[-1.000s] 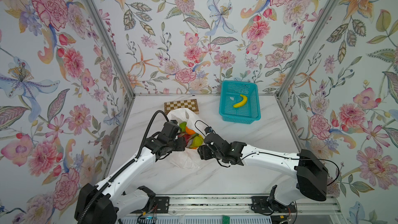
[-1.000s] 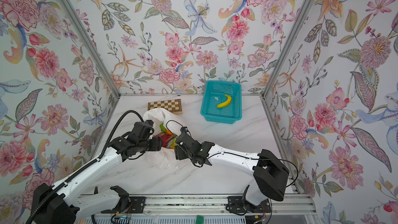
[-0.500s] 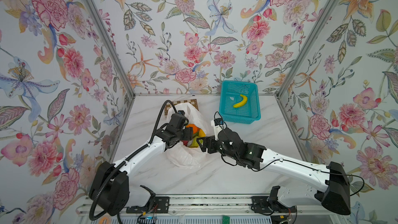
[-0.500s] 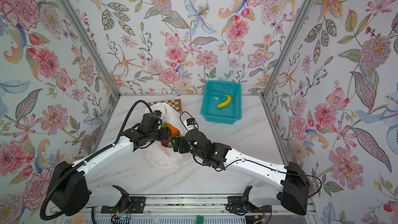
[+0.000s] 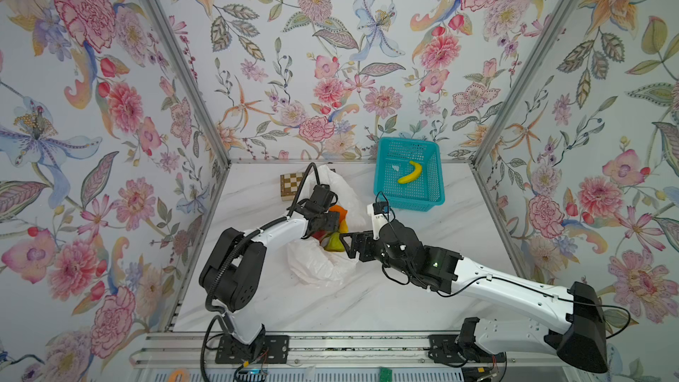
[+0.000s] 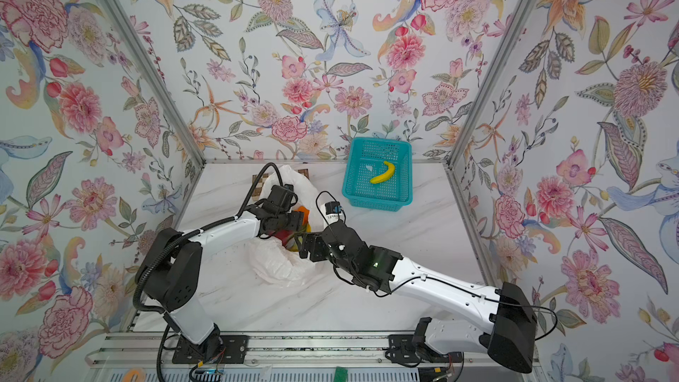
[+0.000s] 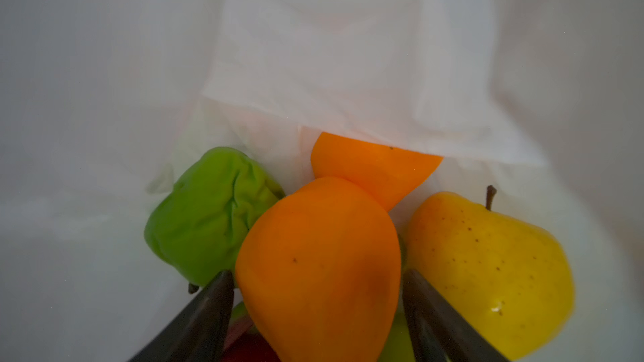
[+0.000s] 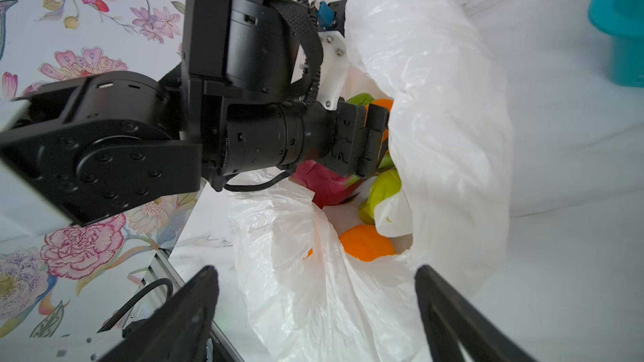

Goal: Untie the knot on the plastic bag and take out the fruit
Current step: 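Lower the left gripper into the bag onto an orange while right holds bag edge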

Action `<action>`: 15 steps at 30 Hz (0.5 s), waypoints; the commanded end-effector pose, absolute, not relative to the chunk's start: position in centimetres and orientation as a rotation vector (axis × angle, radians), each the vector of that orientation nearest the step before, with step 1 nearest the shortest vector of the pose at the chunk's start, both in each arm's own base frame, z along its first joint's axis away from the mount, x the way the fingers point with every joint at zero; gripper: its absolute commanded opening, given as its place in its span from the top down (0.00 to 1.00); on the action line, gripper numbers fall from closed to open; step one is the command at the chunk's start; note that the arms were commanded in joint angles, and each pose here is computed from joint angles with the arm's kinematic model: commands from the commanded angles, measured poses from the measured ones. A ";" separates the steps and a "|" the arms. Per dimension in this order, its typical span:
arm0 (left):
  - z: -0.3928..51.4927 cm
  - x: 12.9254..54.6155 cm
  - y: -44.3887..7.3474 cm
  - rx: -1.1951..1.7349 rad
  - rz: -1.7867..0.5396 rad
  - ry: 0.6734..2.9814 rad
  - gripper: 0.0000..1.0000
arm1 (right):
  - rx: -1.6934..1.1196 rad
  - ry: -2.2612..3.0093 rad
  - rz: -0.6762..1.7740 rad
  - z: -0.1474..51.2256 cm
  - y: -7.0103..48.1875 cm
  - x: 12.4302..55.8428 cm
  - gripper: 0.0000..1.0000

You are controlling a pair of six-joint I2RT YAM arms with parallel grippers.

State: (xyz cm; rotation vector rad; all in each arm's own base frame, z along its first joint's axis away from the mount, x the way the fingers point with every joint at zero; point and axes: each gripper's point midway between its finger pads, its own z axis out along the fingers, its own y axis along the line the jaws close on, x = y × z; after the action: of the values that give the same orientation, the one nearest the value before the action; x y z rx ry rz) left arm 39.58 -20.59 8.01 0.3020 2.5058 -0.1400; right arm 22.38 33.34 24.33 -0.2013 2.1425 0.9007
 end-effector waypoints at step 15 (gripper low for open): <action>8.6 40.4 -22.2 0.376 -0.227 2.478 0.54 | -0.137 2.123 0.878 24.7 32.5 23.0 0.10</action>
State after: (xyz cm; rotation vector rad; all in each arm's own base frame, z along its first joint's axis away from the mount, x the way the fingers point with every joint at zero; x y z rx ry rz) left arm 40.61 -21.84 6.79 0.3799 2.5098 -0.1582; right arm 22.71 33.04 24.33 -0.1762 2.1371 0.8828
